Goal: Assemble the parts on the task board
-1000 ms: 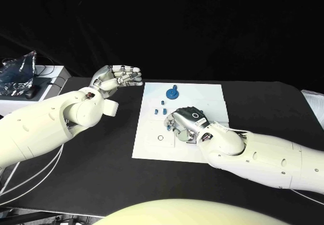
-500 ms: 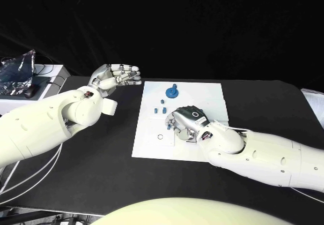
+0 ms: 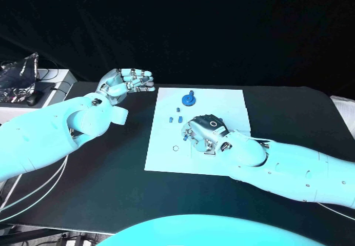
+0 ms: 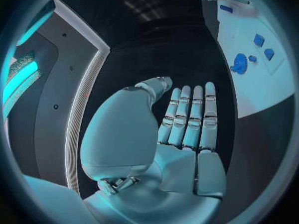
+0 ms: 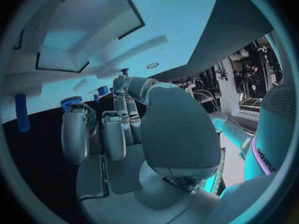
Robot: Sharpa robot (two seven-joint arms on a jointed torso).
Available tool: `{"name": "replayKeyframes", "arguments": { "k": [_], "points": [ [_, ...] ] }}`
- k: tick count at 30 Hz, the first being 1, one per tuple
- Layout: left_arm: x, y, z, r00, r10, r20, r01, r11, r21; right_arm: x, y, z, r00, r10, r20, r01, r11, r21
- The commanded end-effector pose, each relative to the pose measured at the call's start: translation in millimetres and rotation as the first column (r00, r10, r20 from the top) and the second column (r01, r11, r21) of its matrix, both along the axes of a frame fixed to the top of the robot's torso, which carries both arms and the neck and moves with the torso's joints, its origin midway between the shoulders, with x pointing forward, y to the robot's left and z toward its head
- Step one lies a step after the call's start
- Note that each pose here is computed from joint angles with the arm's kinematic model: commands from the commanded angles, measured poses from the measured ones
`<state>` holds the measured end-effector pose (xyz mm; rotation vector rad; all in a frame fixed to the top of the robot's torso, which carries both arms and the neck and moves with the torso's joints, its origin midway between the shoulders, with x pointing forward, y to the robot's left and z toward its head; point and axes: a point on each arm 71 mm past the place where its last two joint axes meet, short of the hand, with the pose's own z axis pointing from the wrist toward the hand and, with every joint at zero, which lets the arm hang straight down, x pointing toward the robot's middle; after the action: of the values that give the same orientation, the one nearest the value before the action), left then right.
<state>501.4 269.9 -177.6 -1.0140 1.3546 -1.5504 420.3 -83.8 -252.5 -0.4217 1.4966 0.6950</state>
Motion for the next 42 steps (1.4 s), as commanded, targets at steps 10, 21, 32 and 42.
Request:
{"name": "replayKeyframes", "arguments": {
  "k": [10,21,32,42],
  "points": [
    [-0.8,-0.8,1.0,1.0,-0.007,0.001,0.007,1.0,-0.009,-2.3,2.5,-5.9,0.999,0.033,-0.021,-0.034,0.998,-0.059],
    [-0.7,0.1,0.7,1.0,-0.005,-0.002,0.005,1.0,-0.007,-3.8,2.6,-8.4,0.998,0.047,-0.05,-0.05,0.997,-0.063],
    [-0.4,0.2,0.4,1.0,-0.007,-0.005,0.006,1.0,-0.007,-0.6,-0.9,-10.4,0.998,0.009,-0.056,-0.013,0.997,-0.076],
    [-0.3,0.6,0.1,1.0,-0.007,-0.007,0.007,1.0,-0.007,1.1,-2.3,-10.0,0.999,-0.018,-0.045,0.014,0.997,-0.074]
  ]
}}
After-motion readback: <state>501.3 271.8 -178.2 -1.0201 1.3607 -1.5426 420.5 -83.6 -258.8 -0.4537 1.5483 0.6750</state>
